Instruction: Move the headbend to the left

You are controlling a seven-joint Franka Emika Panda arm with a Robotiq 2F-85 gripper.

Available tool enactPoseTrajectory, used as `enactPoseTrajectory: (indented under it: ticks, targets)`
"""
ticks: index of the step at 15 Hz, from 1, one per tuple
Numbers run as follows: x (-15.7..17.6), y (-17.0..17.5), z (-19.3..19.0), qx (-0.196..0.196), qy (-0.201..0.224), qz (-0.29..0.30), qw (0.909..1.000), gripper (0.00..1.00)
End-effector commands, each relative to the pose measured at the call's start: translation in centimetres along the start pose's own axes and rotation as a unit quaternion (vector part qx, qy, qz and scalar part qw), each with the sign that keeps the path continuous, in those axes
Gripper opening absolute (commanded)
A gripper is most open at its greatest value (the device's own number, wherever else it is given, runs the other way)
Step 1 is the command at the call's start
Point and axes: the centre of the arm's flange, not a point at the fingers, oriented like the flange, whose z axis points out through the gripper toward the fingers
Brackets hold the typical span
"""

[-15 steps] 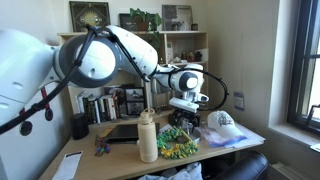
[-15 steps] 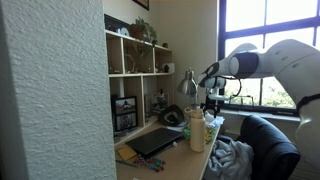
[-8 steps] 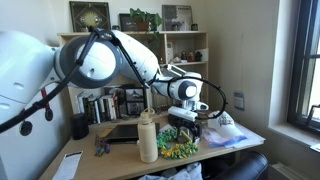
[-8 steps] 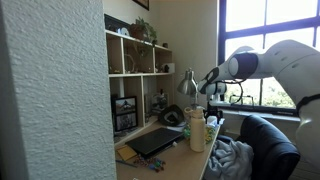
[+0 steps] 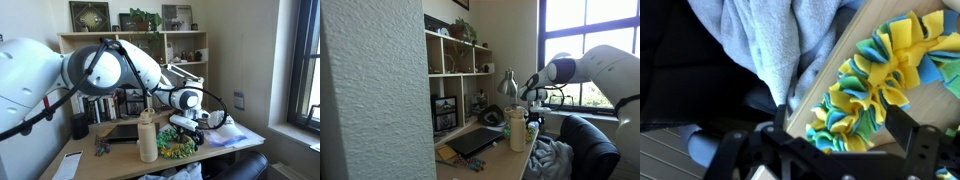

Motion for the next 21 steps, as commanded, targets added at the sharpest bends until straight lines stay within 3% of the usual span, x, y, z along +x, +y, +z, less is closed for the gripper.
enactPoseTrajectory:
  ticks: [1,11,12,14,21]
  targets:
    - [0.9,-0.3,1.7,0.005,0.020,0.017,0.9996,1.00]
    - [2.8,-1.5,4.3,-0.005,0.067,0.018,0.9976,0.97]
    - [2.9,-1.6,4.4,-0.005,0.068,0.020,0.9974,0.72]
    - [2.9,-1.6,4.6,-0.005,0.071,0.021,0.9973,0.70]
    - [2.8,-1.0,4.1,-0.008,0.078,0.028,0.9965,0.16]
